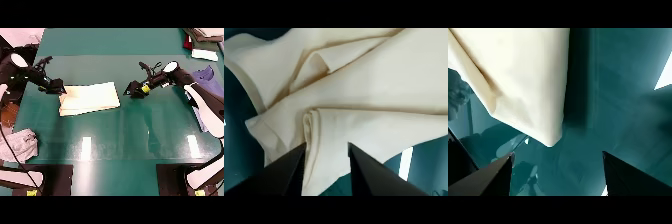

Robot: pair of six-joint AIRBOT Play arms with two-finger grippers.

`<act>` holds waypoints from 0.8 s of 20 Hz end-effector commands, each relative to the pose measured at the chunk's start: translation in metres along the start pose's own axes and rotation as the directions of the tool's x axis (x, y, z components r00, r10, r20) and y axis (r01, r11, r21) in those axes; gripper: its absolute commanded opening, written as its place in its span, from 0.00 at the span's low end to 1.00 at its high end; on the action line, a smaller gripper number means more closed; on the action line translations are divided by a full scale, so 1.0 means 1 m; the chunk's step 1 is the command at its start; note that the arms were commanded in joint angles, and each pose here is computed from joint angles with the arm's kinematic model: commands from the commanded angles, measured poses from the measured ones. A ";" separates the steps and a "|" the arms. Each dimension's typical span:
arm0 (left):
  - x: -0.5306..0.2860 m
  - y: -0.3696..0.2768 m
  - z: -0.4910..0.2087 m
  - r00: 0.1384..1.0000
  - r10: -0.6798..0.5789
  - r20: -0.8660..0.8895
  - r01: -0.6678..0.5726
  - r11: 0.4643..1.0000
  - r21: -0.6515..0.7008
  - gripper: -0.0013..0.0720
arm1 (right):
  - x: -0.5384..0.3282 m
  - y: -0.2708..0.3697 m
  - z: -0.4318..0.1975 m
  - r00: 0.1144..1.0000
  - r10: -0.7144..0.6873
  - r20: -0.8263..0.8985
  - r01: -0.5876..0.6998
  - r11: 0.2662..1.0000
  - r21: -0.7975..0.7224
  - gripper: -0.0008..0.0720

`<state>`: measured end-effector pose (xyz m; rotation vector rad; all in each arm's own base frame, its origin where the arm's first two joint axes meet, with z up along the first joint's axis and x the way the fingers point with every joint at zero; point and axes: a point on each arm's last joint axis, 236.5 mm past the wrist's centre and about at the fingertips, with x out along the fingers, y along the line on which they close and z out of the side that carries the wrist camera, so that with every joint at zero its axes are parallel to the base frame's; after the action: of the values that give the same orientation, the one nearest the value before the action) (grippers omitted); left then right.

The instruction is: Fold the shirts.

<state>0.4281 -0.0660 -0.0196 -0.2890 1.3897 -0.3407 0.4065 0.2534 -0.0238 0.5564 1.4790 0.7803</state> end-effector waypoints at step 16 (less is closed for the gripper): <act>-0.026 -0.032 -0.054 0.975 -0.088 -0.202 0.120 0.981 0.153 0.05 | 0.000 0.003 -0.009 0.999 0.014 -0.037 -0.014 1.000 0.001 0.83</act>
<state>0.3979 -0.0849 -0.0181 -0.2853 1.4944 -0.4928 0.3980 0.2537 -0.0216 0.5567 1.5093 0.8035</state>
